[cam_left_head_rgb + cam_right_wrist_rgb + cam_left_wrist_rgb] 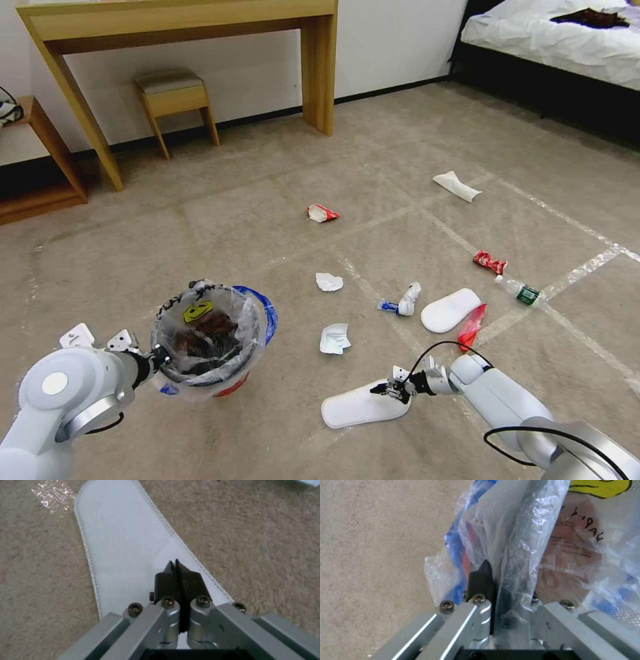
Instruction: Pick up the trash bin and place the garbage on the floor into it.
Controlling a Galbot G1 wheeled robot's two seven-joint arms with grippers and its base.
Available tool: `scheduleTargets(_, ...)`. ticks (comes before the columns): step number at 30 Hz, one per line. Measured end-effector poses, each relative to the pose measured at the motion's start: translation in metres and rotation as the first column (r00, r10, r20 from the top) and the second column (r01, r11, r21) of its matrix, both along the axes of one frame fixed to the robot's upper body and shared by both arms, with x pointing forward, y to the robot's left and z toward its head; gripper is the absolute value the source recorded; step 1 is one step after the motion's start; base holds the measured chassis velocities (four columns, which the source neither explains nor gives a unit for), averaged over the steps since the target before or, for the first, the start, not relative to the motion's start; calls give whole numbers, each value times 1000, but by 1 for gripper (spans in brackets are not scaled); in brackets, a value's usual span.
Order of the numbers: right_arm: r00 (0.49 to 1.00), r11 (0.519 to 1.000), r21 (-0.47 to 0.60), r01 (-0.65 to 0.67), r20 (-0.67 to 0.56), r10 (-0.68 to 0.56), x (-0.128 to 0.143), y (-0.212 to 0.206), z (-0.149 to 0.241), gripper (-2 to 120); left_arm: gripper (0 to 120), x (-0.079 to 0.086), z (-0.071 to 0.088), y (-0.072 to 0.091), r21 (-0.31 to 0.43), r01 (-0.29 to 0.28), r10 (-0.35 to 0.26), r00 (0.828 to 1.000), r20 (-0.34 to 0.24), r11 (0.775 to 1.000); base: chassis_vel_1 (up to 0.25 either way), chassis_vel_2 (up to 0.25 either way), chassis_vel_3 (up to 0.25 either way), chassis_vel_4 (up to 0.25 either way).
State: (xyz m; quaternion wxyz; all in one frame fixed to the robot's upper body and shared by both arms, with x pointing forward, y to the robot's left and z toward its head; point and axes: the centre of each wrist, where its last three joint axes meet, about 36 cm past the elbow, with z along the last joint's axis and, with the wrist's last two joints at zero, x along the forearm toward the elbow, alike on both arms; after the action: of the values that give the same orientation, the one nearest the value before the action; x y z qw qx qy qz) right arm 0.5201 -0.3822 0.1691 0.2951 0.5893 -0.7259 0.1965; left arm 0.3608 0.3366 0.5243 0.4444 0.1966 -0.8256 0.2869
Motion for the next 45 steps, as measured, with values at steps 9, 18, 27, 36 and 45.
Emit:
scheduleTargets(9, 997, 991, 116, 61, 29, -65, 6, 8, 9, 0, 4, 1, -1, 0, 3, 0, 0, 1000, -1, 1000, 0, 0, 0, 0)
scheduleTargets(18, 980, 963, 232, 137, 110, -166, 25, -6, 39, 0, 4, 2, -1, 0, 8, 7, -7, 1000, 2, 1000, 0, 0, 0, 0)
scheduleTargets(27, 954, 939, 296, 174, 185, -235, 39, -45, 77, 0, 4, 6, -3, 1, 5, 13, -13, 1000, 0, 1000, 0, 0, 0, 0)
scheduleTargets(36, 938, 935, 326, 140, 260, -231, 51, -56, 114, 0, 4, 9, -9, -3, -7, 30, -30, 1000, -7, 1000, 0, 0, 0, 0)
scheduleTargets(45, 916, 917, 371, 144, 302, -266, 67, -56, 142, 0, 4, 10, -19, -9, -23, 48, -48, 998, -30, 999, 0, 0, 0, 0)
